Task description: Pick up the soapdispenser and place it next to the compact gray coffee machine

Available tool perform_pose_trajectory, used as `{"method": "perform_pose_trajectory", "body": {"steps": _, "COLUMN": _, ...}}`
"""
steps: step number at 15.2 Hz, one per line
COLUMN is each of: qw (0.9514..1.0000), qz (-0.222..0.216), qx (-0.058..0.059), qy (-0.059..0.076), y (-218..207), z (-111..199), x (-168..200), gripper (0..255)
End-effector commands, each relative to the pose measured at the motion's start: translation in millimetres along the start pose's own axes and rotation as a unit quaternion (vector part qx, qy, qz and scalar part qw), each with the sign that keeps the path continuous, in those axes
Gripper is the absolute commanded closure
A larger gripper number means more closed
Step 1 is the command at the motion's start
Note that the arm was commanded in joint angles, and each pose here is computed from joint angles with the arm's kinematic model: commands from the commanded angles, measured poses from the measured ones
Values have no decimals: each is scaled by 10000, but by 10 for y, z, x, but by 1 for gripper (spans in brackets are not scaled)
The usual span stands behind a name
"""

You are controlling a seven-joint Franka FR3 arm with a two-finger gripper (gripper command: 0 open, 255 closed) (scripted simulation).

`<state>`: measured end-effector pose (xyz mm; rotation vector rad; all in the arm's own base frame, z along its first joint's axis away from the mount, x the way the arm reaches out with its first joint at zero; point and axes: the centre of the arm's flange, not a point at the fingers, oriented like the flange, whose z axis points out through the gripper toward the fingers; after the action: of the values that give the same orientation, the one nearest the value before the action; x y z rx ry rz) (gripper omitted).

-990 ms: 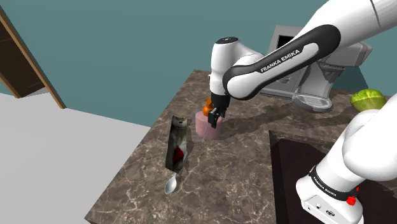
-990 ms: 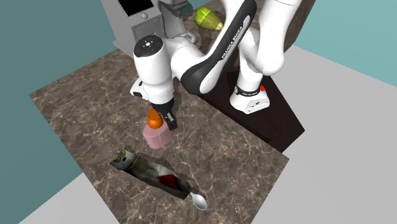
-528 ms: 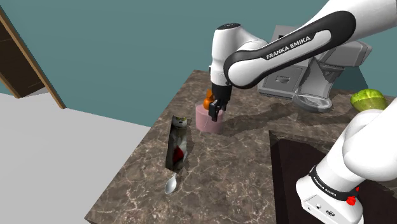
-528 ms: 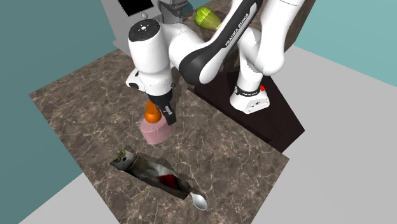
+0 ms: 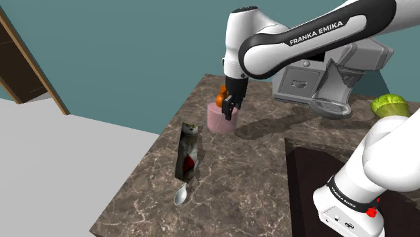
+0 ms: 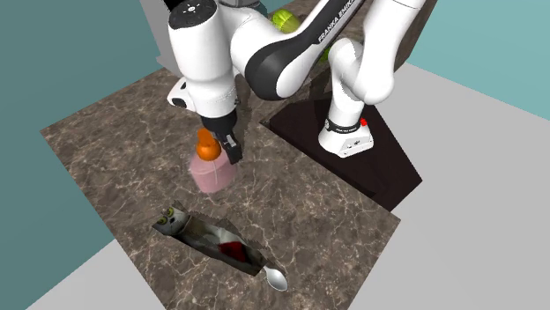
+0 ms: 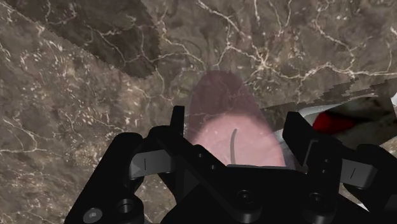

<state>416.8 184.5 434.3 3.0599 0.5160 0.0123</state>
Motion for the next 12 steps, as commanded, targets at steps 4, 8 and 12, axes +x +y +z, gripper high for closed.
{"method": "perform_pose_trajectory", "body": {"steps": 4, "qw": 10000, "qz": 0, "qx": 0, "qy": 1, "y": 2, "z": -270, "x": 8, "gripper": 255}}
{"method": "perform_pose_trajectory", "body": {"steps": 8, "qw": 10000, "qz": 0, "qx": 0, "qy": 1, "y": 10, "z": -481, "x": 8, "gripper": 255}}
{"method": "perform_pose_trajectory", "body": {"steps": 12, "qw": 10000, "qz": 0, "qx": 0, "qy": 1, "y": 18, "z": -692, "x": 9, "gripper": 255}}
